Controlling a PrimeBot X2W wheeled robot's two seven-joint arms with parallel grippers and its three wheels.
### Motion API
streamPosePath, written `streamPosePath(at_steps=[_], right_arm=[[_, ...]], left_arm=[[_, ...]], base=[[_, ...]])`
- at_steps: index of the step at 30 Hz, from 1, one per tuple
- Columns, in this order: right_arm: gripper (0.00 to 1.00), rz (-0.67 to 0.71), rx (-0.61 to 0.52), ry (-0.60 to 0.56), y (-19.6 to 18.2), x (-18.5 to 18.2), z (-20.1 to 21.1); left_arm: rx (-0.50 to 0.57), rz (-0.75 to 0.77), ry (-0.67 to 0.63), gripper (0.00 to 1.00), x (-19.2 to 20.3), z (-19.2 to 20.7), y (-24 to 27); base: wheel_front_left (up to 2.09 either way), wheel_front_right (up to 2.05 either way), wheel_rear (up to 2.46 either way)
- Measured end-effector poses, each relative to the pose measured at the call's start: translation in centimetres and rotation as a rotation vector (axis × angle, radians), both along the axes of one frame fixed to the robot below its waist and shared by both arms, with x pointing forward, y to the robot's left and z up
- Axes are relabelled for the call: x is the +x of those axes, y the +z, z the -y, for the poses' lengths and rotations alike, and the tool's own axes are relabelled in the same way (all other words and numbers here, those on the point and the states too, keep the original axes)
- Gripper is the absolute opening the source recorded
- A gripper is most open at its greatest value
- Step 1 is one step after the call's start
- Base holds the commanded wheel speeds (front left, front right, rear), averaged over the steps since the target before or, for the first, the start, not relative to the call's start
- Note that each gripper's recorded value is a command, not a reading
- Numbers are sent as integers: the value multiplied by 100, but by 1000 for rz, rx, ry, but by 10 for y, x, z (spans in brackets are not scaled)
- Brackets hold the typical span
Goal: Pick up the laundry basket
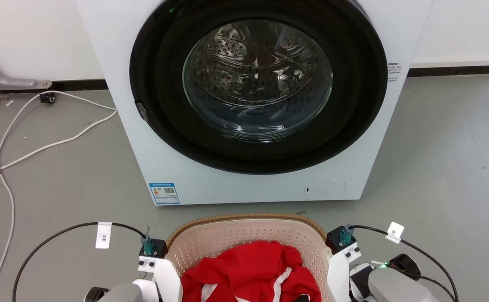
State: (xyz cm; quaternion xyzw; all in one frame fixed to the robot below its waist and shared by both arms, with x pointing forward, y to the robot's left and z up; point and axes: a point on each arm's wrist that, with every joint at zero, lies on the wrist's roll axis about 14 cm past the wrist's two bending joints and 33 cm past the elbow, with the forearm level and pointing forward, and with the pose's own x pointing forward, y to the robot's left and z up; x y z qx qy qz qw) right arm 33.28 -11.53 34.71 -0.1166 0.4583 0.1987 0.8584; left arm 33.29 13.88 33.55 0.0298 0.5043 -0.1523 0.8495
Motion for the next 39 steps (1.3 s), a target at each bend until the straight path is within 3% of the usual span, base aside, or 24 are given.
streamPosePath(at_steps=[39], right_arm=[[0,-32,-4,15,-4,-6,0]], left_arm=[[-17,-32,2,0,-8,1,-5]], base=[[0,0,0]])
